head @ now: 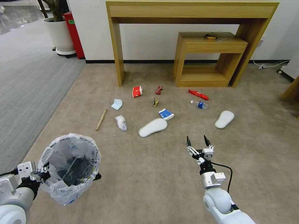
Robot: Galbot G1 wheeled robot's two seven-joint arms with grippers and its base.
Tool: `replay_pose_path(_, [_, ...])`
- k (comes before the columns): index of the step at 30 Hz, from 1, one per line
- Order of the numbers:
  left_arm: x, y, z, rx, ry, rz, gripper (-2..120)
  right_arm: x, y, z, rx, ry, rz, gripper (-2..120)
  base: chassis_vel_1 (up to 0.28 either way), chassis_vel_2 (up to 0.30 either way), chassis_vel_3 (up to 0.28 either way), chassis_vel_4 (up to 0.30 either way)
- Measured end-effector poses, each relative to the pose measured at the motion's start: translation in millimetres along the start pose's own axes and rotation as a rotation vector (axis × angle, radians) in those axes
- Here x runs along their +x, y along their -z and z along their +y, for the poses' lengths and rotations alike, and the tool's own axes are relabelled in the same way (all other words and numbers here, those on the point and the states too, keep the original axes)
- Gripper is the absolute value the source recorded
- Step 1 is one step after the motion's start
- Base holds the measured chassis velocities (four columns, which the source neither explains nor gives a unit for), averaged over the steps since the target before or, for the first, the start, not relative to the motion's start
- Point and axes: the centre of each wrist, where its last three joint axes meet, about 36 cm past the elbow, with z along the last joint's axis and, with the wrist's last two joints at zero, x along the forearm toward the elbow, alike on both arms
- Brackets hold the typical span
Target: Pick up the trash bin and place the garbage on the floor into it.
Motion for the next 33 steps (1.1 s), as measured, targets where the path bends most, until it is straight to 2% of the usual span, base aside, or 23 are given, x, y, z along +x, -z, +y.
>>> replay_pose_path(19, [-1.0, 3.2, -0.1, 0.002, -0.003, -0.010, 0, 0.7, -1.3, 1.6, -0.002, 0.003, 0.002, 88, -0.164, 0.163, 0.163, -0.164])
replay_pose_path(33, [-5.0, -1.0, -1.0, 0.010, -0.002, -0.005, 0, 0.7, -7.2, 8.5, -0.030, -0.016, -0.003, 88, -0.126, 0.126, 0.127, -0.128])
